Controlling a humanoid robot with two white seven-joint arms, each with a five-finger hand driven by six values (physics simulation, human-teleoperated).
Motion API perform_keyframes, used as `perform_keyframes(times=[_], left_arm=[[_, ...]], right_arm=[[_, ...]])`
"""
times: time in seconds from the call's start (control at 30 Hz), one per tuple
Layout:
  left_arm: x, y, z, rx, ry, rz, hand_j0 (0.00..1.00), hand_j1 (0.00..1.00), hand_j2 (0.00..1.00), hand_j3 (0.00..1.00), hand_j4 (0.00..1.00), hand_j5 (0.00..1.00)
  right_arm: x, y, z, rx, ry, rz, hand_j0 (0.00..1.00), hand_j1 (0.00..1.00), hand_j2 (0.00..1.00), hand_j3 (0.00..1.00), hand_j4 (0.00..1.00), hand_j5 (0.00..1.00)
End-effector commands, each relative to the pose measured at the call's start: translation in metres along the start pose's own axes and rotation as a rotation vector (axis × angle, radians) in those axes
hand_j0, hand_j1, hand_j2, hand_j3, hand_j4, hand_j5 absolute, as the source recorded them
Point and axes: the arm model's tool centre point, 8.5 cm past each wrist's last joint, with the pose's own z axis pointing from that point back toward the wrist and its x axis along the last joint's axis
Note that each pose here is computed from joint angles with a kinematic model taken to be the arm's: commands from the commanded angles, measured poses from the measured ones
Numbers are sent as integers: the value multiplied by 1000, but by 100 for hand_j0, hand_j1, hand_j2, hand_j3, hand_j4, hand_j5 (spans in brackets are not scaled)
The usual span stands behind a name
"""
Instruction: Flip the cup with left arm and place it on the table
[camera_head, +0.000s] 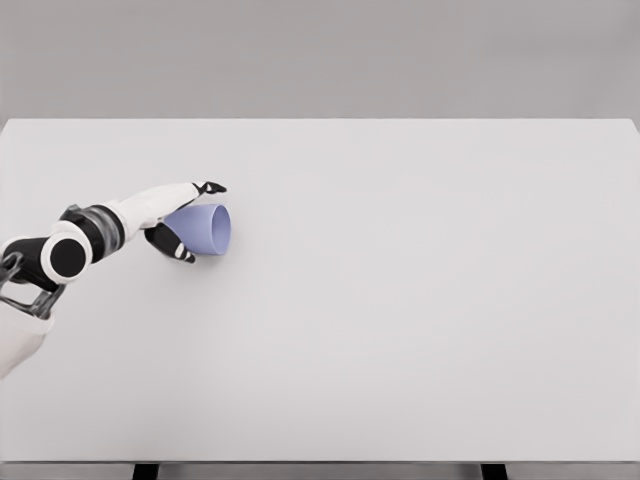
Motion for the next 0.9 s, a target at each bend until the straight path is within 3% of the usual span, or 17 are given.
perform_keyframes(times=[0.0, 0.47, 0.63, 0.73, 0.87], left_arm=[[1, 0, -1, 1, -5, 0, 97, 97, 97, 97, 97, 97], [6, -4, -3, -5, -17, 13, 91, 91, 91, 91, 91, 91], [2, -7, -3, -12, 9, 38, 79, 79, 79, 79, 79, 79], [2, -7, -3, -14, 9, 44, 64, 64, 64, 64, 64, 64], [1, -6, -2, -15, 1, 57, 53, 53, 53, 53, 53, 53]], right_arm=[[0, 0, 0, 0, 0, 0, 100, 100, 100, 100, 100, 100], [0, 0, 0, 0, 0, -1, 100, 100, 100, 100, 100, 100], [0, 0, 0, 0, 0, 0, 100, 100, 100, 100, 100, 100], [0, 0, 0, 0, 0, 0, 100, 100, 100, 100, 100, 100], [0, 0, 0, 0, 0, 0, 100, 100, 100, 100, 100, 100]])
